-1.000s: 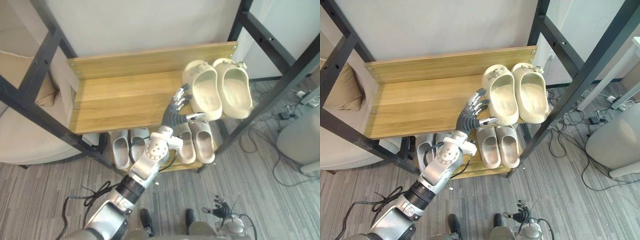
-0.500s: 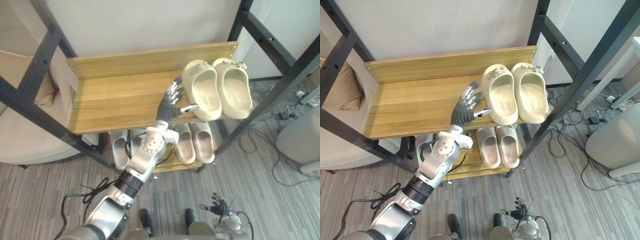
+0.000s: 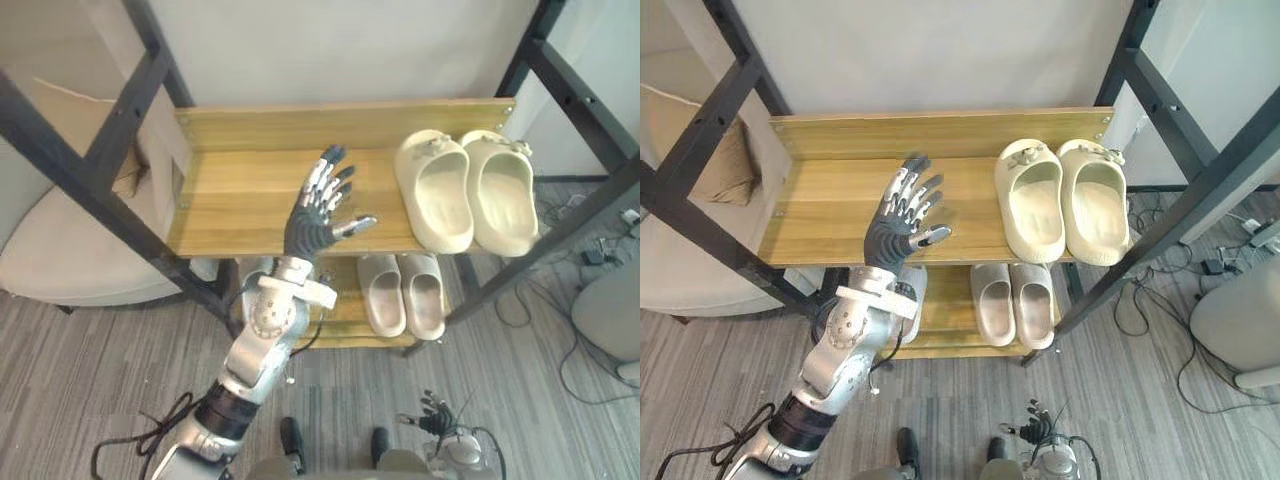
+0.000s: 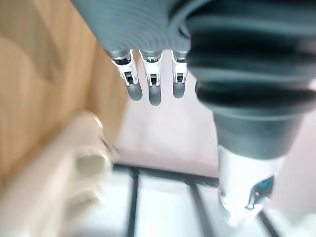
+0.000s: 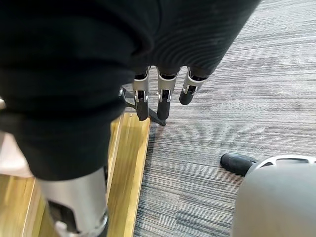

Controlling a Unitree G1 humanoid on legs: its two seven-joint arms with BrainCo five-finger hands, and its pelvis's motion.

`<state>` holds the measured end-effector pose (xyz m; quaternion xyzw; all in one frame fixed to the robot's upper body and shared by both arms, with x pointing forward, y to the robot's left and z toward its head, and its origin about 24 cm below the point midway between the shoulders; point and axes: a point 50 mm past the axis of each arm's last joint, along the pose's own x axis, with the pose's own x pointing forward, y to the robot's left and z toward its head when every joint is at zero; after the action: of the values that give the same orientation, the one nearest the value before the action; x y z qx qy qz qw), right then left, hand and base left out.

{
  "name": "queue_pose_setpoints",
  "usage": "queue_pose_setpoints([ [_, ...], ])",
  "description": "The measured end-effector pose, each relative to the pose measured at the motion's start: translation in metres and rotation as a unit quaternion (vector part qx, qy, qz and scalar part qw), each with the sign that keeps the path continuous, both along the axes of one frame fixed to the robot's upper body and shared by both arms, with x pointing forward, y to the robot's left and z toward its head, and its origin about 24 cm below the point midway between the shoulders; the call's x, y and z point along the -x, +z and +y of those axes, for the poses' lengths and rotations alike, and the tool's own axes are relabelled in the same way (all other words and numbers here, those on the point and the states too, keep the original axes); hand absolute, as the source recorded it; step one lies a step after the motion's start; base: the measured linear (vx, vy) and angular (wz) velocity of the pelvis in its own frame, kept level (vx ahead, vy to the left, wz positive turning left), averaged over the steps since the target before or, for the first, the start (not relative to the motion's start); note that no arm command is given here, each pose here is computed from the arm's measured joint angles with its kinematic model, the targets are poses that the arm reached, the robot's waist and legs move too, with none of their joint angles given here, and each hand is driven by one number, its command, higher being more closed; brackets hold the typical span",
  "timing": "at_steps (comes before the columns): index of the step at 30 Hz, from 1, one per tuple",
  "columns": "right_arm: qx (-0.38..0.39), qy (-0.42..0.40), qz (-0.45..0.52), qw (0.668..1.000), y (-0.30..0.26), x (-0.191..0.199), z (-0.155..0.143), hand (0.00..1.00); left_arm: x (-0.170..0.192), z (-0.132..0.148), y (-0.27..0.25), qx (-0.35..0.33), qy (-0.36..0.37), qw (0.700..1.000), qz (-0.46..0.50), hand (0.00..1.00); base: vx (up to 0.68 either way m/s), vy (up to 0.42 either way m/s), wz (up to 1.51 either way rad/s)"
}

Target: Organize the slippers on the shoe rack

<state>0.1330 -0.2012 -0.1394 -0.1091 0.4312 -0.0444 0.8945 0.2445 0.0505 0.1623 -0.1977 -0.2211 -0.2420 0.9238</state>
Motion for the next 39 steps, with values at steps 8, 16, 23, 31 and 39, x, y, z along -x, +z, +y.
queue_pose_setpoints([
  [8,0.006,0.01,0.029,1.0,-0.005,0.011,-0.007,0.0,0.033,-0.001,-0.023,0.039,-0.077,0.995,0.051,0.0,-0.01,-0.007,0.09],
  [16,0.017,0.034,0.042,0.998,-0.008,0.015,-0.006,0.0,0.067,0.021,-0.1,-0.012,-0.069,0.976,0.205,0.0,-0.02,-0.006,0.11],
  [23,-0.003,0.042,0.04,0.998,-0.01,0.012,0.011,0.0,0.088,0.067,-0.209,-0.192,0.024,0.903,0.383,0.0,0.0,-0.007,0.09],
  [31,0.001,0.056,0.035,0.998,-0.009,0.007,0.017,0.0,0.101,0.106,-0.264,-0.306,0.107,0.816,0.478,0.0,0.01,-0.001,0.09],
  [39,-0.002,0.037,0.034,0.999,-0.01,0.005,0.023,0.0,0.129,0.136,-0.299,-0.352,0.166,0.722,0.572,0.0,-0.02,0.006,-0.05],
])
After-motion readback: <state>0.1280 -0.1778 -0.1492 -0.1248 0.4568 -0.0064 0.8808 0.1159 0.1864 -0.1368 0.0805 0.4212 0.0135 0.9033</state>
